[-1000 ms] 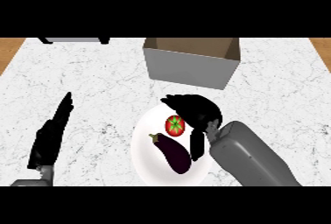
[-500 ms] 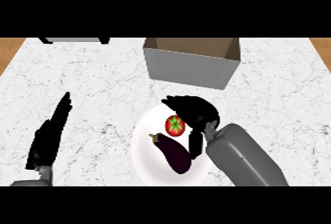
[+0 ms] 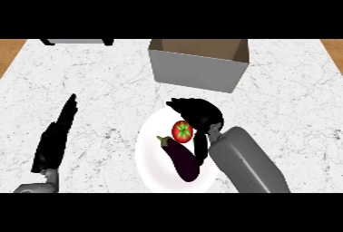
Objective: Pick the tomato from the plate and place it in the cardboard box
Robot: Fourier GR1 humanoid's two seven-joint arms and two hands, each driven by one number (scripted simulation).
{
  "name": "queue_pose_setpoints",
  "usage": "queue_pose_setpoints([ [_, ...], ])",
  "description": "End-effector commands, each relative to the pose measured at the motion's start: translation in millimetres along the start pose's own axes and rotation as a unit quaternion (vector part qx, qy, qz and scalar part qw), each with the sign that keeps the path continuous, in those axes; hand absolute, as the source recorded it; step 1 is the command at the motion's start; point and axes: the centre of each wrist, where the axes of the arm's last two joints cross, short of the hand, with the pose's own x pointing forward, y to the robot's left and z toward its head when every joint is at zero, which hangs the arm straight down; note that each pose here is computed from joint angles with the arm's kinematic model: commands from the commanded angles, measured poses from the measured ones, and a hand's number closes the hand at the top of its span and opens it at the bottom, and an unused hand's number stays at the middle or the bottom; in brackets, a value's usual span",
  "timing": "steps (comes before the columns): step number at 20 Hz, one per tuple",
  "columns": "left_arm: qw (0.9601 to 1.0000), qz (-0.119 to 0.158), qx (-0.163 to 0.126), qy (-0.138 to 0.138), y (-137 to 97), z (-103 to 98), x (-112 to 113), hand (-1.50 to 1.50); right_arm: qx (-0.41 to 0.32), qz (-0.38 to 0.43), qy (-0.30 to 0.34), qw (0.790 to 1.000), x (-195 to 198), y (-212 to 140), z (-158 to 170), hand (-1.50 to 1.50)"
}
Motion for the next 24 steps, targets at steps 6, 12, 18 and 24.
queue_pose_setpoints([
  [6, 1.0, 0.003, -0.001, 0.005, 9, 2, -5, 0.0, 0.021, 0.018, 0.004, 1.0, 1, 7, -15, -1.5],
  [12, 1.0, 0.0, -0.007, -0.002, 3, 4, 7, 0.0, 0.034, -0.01, 0.008, 0.999, 9, 46, -13, 1.5],
  [18, 1.0, 0.002, -0.003, 0.001, 30, 4, -19, 0.0, -0.076, 0.054, -0.009, 0.996, 16, 1, -13, 1.5],
  [24, 1.0, -0.001, 0.007, 0.004, 13, 5, -10, 0.0, -0.12, 0.07, -0.032, 0.99, -7, 14, -13, 1.5],
])
